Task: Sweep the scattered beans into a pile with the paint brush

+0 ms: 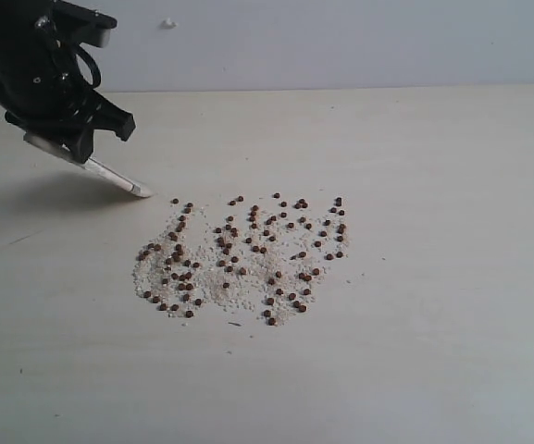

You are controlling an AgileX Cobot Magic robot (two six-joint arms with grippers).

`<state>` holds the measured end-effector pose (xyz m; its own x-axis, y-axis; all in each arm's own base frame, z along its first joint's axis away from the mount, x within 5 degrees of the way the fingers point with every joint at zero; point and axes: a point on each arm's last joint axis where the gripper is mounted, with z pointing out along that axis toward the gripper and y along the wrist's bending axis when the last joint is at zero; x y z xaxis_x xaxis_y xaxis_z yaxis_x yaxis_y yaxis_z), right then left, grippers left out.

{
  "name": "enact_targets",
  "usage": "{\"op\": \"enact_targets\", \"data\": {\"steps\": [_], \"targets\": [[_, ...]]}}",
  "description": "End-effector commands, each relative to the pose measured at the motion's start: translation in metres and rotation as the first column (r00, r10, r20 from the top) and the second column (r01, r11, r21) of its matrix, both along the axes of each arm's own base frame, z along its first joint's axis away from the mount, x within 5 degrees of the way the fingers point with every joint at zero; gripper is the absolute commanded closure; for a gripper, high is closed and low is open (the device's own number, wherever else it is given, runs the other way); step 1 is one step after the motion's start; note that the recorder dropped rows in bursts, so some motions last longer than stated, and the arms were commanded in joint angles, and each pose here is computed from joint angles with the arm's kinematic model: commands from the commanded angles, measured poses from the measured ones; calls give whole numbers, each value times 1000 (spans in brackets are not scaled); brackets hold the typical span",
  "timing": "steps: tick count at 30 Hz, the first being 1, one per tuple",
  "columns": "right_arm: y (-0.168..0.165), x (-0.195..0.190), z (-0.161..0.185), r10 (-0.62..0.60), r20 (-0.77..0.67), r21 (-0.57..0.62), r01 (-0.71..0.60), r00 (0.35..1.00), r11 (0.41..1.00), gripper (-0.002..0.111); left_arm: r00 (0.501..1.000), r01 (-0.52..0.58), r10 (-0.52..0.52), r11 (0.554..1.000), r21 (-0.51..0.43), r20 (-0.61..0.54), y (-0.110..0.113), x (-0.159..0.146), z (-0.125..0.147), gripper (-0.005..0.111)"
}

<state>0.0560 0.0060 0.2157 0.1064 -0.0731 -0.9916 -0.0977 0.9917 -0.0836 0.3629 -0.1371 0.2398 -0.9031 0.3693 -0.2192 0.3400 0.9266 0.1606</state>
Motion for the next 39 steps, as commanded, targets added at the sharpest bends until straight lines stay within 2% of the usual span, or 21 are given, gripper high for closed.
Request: {"op": "enact_targets", "data": {"steps": [1, 4, 7, 9, 11, 13, 14, 19, 25, 28, 30, 31, 34, 37, 39], "targets": [[1, -6, 23, 20, 268, 68, -40, 963, 997, 108, 998, 11, -10, 1000, -16, 68, -1, 6, 15, 107], [1, -8, 26, 46, 289, 261, -125, 956, 957, 108, 996, 11, -9, 1000, -23, 86, -2, 8, 19, 107], [1, -7, 24, 83, 250, 493, -201, 965, 846, 108, 995, 15, -12, 1000, -28, 99, -3, 9, 23, 107], [4, -7, 24, 131, 240, 580, -251, 962, 775, 108, 994, 33, -30, 999, -28, 106, -3, 10, 25, 107], [15, -11, 27, 246, 278, 492, -358, 928, 793, 108, 993, 33, -29, 999, -31, 114, -4, 11, 27, 107], [32, -18, 30, 408, 326, 282, -500, 853, 819, 108, 991, 31, -26, 999, -43, 128, -4, 13, 31, 107], [36, -18, 30, 449, 319, 235, -528, 835, 816, 108, 991, 30, -23, 998, -54, 131, -5, 13, 32, 107], [37, 13, 27, 417, 105, 167, -429, 903, 888, 108, 995, 47, -38, 994, -103, 89, -10, 10, 37, 107], [55, 65, 42, 532, 21, 23, -532, 847, 846, 108, 998, 65, -63, 991, -121, 18, -12, 4, 43, 107], [67, 105, 42, 617, -58, 1, -618, 785, 786, 101, 997, 79, -80, 988, -133, -1, -14, 2, 45, 107], [79, 132, 33, 706, -117, -49, -714, 699, 699, 93, 997, 77, -77, 985, -154, 1, -15, 3, 48, 107], [85, 149, 29, 754, -130, -40, -763, 644, 645, 86, 997, 80, -81, 982, -169, -1, -17, 2, 48, 107], [97, 185, 12, 837, -134, 19, -843, 531, 538, 70, 992, 123, -128, 969, -214, -8, -22, 1, 53, 107], [111, 217, -9, 858, -161, 79, -861, 487, 503, 56, 989, 142, -148, 958, -249, -6, -25, 0, 57, 107], [128, 229, -23, 879, -178, 67, -886, 442, 459, 48, 988, 149, -155, 953, -263, -3, -27, 0, 59, 107]]}}
